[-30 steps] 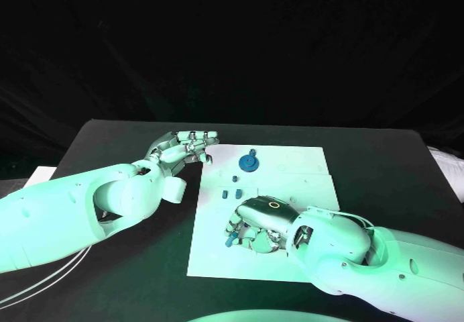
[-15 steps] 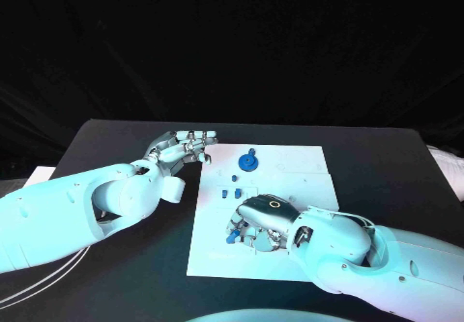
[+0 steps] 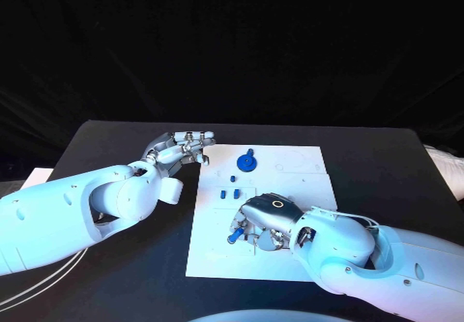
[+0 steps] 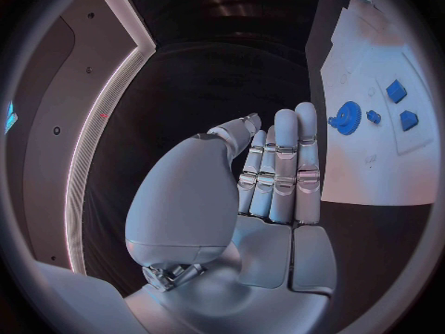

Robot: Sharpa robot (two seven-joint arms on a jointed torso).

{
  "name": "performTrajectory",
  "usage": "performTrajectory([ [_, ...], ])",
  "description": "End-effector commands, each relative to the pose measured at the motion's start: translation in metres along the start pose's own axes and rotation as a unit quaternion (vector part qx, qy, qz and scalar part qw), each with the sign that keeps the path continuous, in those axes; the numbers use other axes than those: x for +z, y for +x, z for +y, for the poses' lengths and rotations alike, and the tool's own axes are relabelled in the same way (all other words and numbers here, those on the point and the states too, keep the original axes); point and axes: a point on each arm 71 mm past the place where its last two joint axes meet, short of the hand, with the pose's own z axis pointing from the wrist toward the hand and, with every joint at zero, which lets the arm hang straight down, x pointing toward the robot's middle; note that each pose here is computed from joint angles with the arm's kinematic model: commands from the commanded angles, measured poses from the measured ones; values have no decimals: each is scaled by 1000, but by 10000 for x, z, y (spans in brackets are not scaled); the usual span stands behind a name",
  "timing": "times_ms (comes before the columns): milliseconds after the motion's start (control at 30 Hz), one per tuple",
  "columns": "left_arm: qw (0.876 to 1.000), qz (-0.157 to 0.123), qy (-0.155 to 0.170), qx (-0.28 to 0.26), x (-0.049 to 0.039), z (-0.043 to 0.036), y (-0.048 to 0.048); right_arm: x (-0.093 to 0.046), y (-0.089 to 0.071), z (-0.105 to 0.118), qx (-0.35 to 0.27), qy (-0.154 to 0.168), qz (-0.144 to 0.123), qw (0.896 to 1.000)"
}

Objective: Assemble the parts on the task board

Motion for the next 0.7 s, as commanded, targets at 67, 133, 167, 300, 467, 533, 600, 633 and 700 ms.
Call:
performTrajectory([
  [67,1000,10,3,-2,1,-5,22,9,30,-17,-21,12,19,1000],
  [133,1000,10,3,-2,1,-4,22,25,45,-11,-22,13,29,999],
  [167,1000,10,3,-2,1,-4,23,36,53,-6,-23,13,33,999],
  [300,1000,11,3,-2,2,-3,30,79,84,21,-31,12,49,998],
  [467,1000,11,2,-2,7,-1,33,116,105,47,-48,11,56,997],
  [533,1000,11,2,-2,8,0,34,125,106,58,-53,10,54,997],
  [600,1000,11,2,-2,9,0,34,137,107,77,-59,9,50,997],
  [633,1000,11,2,-2,9,0,34,141,108,84,-61,8,49,997],
  [700,1000,11,2,-2,10,0,35,148,109,94,-63,7,46,997],
])
